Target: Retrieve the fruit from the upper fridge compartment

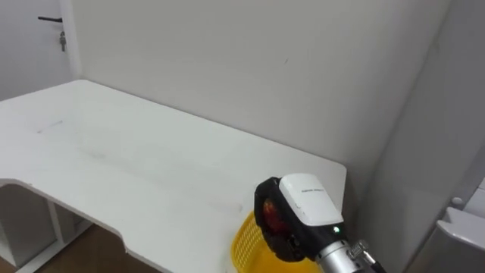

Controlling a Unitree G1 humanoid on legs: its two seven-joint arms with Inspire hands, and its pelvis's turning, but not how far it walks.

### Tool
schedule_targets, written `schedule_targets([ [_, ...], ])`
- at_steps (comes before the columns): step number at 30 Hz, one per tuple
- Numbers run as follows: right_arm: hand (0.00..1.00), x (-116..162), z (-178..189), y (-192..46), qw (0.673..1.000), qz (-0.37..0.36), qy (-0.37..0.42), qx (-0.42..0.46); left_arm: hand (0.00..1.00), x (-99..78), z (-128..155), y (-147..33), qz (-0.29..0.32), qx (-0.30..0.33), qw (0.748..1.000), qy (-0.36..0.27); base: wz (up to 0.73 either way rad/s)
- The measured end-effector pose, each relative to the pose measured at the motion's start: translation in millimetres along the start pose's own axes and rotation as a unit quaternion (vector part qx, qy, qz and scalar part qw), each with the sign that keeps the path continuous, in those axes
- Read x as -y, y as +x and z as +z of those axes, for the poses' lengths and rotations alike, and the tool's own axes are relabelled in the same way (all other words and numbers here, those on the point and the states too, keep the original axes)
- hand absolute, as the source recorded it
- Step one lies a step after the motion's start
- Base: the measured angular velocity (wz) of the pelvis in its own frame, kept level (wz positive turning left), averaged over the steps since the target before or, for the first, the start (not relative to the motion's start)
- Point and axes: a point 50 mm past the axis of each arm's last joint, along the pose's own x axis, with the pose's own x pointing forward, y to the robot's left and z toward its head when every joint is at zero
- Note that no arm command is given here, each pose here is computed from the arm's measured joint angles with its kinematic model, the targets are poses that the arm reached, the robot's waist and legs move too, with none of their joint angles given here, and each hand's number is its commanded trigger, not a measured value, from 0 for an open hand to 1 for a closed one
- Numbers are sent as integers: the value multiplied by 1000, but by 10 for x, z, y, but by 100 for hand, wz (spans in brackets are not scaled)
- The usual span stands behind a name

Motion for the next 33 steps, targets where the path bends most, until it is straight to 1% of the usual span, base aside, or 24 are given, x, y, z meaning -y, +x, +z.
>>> schedule_targets([
  [8,0,-43,-10,-11,1000,18,-2,-2,0,19,-8,-2,-5,-1,1000,0,2],
  [33,0,-53,-20,-16,1000,21,-2,-4,0,42,-15,-3,-8,-1,1000,0,0],
])
